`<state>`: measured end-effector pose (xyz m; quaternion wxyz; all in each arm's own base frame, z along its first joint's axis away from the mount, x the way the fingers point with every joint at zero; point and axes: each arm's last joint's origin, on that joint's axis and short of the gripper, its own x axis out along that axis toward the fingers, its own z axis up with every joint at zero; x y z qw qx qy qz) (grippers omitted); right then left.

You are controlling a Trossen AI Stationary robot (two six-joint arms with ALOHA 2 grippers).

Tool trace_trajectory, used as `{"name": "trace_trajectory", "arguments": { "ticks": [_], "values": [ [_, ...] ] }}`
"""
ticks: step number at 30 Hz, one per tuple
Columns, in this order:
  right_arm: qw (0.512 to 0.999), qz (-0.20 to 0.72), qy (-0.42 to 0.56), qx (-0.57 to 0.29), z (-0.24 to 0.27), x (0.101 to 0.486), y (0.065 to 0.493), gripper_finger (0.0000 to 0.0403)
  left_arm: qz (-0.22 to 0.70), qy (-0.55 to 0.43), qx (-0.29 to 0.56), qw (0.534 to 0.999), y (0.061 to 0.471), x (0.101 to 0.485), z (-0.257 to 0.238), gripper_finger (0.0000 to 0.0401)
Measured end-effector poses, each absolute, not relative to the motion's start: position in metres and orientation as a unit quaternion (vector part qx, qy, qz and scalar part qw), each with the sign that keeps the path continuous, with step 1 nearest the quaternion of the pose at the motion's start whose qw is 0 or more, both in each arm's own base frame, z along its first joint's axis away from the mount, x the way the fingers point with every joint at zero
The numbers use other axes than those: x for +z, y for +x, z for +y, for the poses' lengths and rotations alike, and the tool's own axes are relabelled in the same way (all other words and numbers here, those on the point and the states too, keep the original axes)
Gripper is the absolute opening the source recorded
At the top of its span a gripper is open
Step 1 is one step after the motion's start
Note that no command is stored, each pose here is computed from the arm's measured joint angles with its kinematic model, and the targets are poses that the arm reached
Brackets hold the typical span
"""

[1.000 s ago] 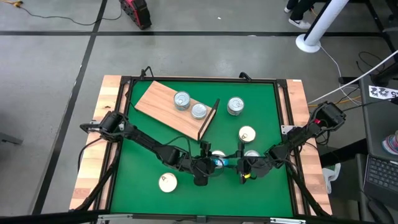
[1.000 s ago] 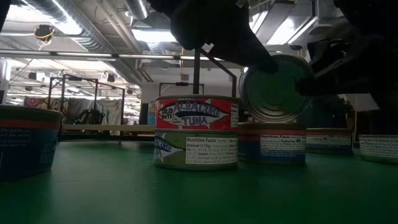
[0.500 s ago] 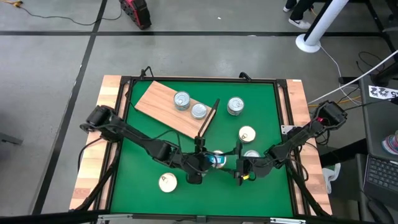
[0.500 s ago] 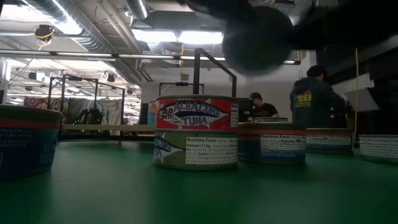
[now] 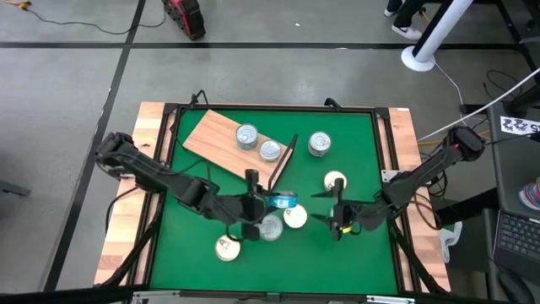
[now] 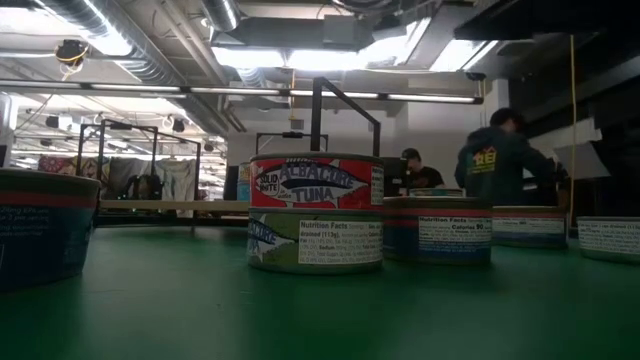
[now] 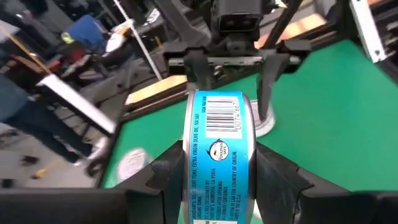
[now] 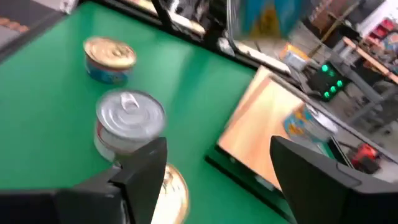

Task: Stack canned seafood by type on shelf
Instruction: Stack the sky blue tuna can on top of the sky blue tuna can

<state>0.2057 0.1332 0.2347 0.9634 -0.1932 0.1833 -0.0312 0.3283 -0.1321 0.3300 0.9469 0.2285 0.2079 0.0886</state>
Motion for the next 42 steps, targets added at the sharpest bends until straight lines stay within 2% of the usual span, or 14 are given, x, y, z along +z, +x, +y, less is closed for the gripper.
{"name": "trace_trajectory", "arguments": {
  "ticks": [5, 10, 17, 23, 32, 42],
  "values": [
    [0.967, 0.186, -0.170, -0.038, 0.124, 0.246, 0.193, 0.0285, 0.231, 0.282, 0.176, 0.914, 0.310, 0.344, -0.114, 0.0152],
    [0.969, 0.188, -0.162, -0.019, 0.118, 0.252, 0.185, 0.0285, 0.293, 0.333, 0.268, 0.855, 0.302, 0.340, -0.089, 0.0153],
    [0.970, 0.190, -0.144, 0.048, 0.118, 0.257, 0.180, 0.0285, 0.394, 0.330, 0.332, 0.791, 0.301, 0.315, -0.038, 0.0154],
    [0.968, 0.196, -0.143, 0.063, 0.119, 0.256, 0.179, 0.0285, 0.453, 0.331, 0.364, 0.744, 0.297, 0.286, 0.003, 0.0154],
    [0.966, 0.202, -0.147, 0.062, 0.118, 0.255, 0.179, 0.0285, 0.482, 0.335, 0.362, 0.724, 0.295, 0.251, 0.037, 0.0154],
    [0.966, 0.202, -0.147, 0.062, 0.118, 0.255, 0.179, 0.0285, 0.476, 0.335, 0.350, 0.734, 0.298, 0.242, 0.054, 0.0154]
  ]
}}
